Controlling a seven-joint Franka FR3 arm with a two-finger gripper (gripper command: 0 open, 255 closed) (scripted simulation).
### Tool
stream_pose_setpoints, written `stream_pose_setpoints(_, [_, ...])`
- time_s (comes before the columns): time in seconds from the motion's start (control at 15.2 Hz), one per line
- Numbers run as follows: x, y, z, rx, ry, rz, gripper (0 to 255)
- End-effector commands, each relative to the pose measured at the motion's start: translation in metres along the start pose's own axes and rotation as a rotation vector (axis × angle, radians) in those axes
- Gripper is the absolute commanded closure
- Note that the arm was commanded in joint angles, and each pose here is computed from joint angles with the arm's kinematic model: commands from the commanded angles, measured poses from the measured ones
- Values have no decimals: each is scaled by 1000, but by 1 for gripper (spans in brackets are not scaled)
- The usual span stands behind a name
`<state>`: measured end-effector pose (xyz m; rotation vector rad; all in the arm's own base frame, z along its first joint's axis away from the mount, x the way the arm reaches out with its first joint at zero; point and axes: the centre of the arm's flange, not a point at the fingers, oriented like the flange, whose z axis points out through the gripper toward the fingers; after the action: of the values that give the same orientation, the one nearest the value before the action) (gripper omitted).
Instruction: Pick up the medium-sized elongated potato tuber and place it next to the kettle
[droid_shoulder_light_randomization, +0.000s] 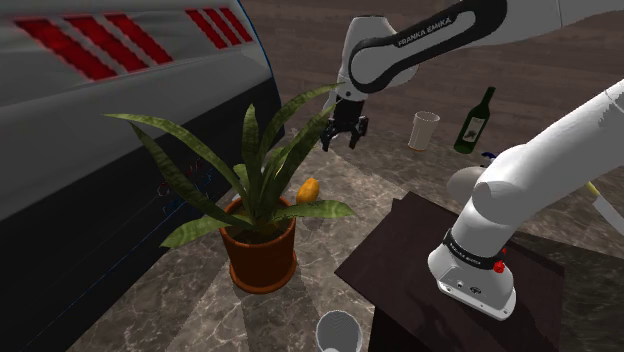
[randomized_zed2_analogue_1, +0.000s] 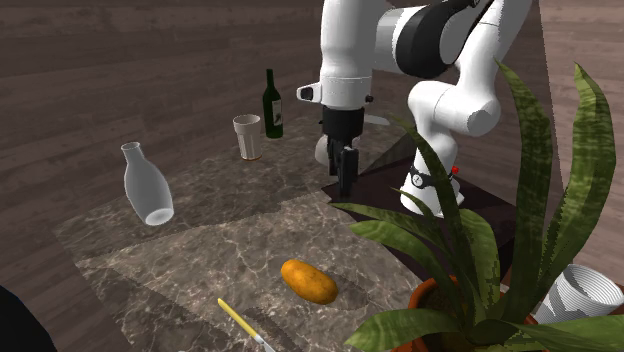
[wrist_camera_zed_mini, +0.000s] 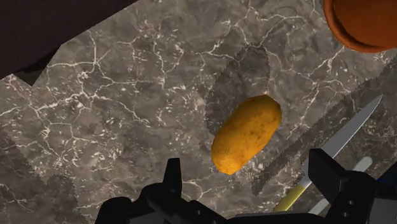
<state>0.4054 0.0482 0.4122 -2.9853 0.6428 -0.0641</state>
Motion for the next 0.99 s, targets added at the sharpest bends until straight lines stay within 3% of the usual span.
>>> stream_pose_setpoints(0.0, [9,-9,23,-4,11,69,0])
stream_pose_setpoints(0.92, [87,-28,180,-43,69,514,0])
